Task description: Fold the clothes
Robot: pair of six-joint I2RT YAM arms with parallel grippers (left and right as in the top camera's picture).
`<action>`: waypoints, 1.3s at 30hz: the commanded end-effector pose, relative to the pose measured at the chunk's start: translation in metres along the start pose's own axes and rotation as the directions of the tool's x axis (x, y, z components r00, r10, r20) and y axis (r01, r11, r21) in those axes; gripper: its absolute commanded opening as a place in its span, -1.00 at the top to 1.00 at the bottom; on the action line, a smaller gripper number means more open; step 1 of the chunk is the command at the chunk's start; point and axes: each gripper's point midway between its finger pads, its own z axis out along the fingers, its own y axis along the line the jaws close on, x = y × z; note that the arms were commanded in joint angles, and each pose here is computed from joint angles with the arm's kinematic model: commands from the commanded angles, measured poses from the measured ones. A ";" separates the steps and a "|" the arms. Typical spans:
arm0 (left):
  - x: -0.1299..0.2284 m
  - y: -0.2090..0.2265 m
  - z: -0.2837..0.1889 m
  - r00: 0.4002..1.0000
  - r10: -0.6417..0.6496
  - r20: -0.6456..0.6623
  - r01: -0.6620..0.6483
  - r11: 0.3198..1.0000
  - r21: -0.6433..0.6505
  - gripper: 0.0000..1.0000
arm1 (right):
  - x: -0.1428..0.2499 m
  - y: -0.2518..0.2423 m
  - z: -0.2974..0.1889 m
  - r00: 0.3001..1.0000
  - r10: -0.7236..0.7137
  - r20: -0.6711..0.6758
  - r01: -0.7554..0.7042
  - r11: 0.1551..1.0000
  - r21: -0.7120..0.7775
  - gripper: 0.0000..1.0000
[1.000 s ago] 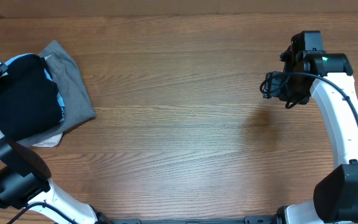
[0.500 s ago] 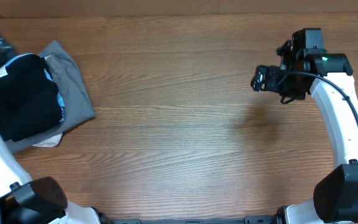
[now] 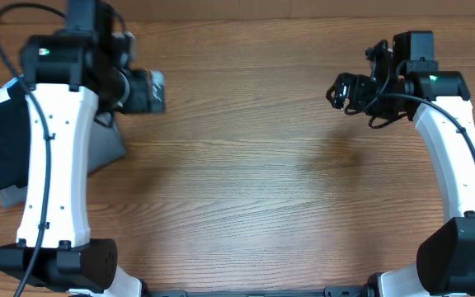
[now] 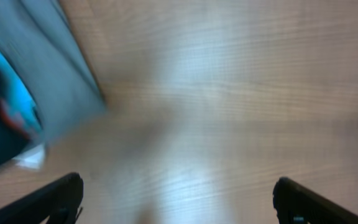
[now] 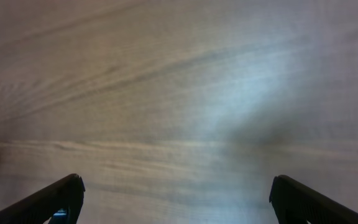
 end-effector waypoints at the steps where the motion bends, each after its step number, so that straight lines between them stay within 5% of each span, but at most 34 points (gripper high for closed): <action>1: 0.013 -0.006 -0.002 0.999 0.003 -0.042 -0.004 1.000 -0.022 -1.00 | -0.002 -0.007 -0.022 0.998 0.052 0.030 -0.052 0.999 0.005 -1.00; 12: 0.056 0.004 -0.013 0.996 -0.061 -0.066 0.052 0.991 -0.126 -1.00 | 0.025 -0.015 -0.102 0.983 0.043 0.181 -0.063 0.992 0.105 -1.00; 18: 0.071 -0.005 -0.031 0.980 -0.007 0.198 0.030 0.993 -0.117 -1.00 | 0.051 -0.020 -0.121 0.931 0.063 0.361 -0.107 0.989 0.104 -1.00; 23: 0.079 -0.005 -0.046 0.864 0.020 0.503 0.013 0.998 -0.063 -1.00 | 0.086 -0.040 -0.132 0.860 0.019 0.510 -0.121 0.978 0.168 -1.00; 27: 0.082 0.007 -0.039 0.801 -0.001 0.599 0.051 0.997 -0.066 -1.00 | 0.107 -0.053 -0.137 0.847 0.013 0.531 -0.152 0.964 0.219 -1.00; 39: 0.098 0.013 0.000 0.872 0.022 0.489 0.042 0.992 -0.120 -1.00 | 0.130 -0.058 -0.129 0.890 0.037 0.454 -0.163 0.956 0.242 -1.00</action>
